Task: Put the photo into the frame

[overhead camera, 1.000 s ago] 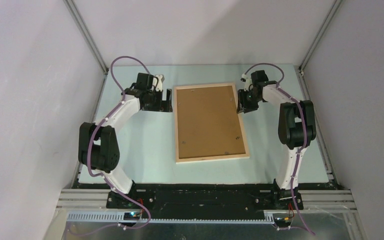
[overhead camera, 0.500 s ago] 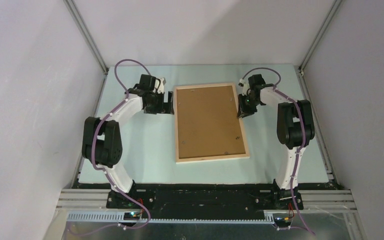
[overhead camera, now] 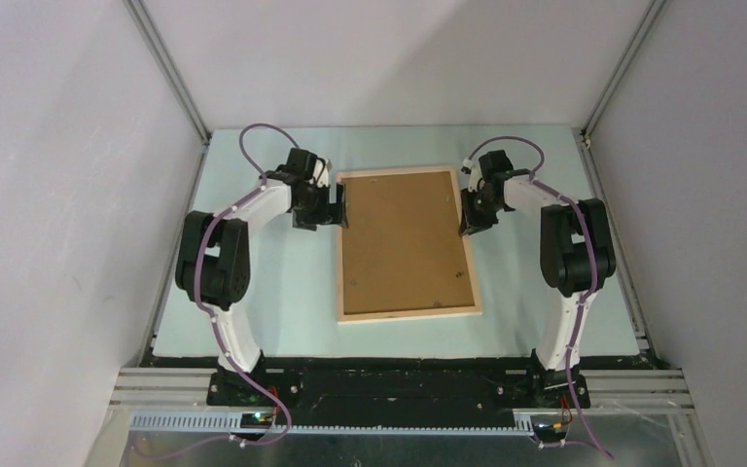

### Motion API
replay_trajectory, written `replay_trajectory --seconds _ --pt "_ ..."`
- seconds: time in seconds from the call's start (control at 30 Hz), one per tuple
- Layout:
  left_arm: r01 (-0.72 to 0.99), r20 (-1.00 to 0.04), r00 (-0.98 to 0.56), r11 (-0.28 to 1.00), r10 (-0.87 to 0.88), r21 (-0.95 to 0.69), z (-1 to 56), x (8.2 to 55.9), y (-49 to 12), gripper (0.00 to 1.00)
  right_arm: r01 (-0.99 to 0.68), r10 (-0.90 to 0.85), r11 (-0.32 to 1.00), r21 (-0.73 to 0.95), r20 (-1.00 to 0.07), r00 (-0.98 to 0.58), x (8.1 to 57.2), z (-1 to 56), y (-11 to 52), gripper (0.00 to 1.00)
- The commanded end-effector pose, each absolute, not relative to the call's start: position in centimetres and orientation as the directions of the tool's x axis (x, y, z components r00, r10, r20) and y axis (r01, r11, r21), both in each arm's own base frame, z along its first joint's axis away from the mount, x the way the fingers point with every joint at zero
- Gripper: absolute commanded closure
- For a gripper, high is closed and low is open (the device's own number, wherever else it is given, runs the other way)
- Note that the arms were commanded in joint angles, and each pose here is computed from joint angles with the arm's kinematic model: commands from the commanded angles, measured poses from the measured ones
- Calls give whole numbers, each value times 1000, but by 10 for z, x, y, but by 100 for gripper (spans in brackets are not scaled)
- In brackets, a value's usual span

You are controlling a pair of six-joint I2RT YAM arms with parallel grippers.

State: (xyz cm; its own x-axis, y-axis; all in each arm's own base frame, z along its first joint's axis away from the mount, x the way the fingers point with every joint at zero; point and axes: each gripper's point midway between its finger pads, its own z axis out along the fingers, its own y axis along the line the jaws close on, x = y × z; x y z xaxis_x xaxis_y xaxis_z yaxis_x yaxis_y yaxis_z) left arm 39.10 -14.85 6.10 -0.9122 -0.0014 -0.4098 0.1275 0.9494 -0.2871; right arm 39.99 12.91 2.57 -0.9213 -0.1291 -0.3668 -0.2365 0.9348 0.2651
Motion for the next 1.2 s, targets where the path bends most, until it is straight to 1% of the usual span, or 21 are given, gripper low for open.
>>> replay_trajectory --seconds 0.0,0.37,0.57,0.8,1.17 --pt "116 -426 -905 949 -22 -294 66 402 -156 6 -279 -186 915 292 -309 -933 367 26 145 100" --pt "112 -399 -917 952 -12 -285 55 396 -155 12 -294 -207 902 316 -280 -937 337 19 149 100" --pt "102 -383 -924 956 -11 -275 49 386 -151 14 -285 -191 902 325 -293 -937 329 24 149 100" --pt "109 -395 -918 955 -9 -276 53 378 -149 18 -268 -156 900 343 -321 -934 322 31 151 100" --pt "137 -410 -912 955 18 -263 54 374 -152 27 -250 -109 889 384 -352 -930 317 42 157 100"
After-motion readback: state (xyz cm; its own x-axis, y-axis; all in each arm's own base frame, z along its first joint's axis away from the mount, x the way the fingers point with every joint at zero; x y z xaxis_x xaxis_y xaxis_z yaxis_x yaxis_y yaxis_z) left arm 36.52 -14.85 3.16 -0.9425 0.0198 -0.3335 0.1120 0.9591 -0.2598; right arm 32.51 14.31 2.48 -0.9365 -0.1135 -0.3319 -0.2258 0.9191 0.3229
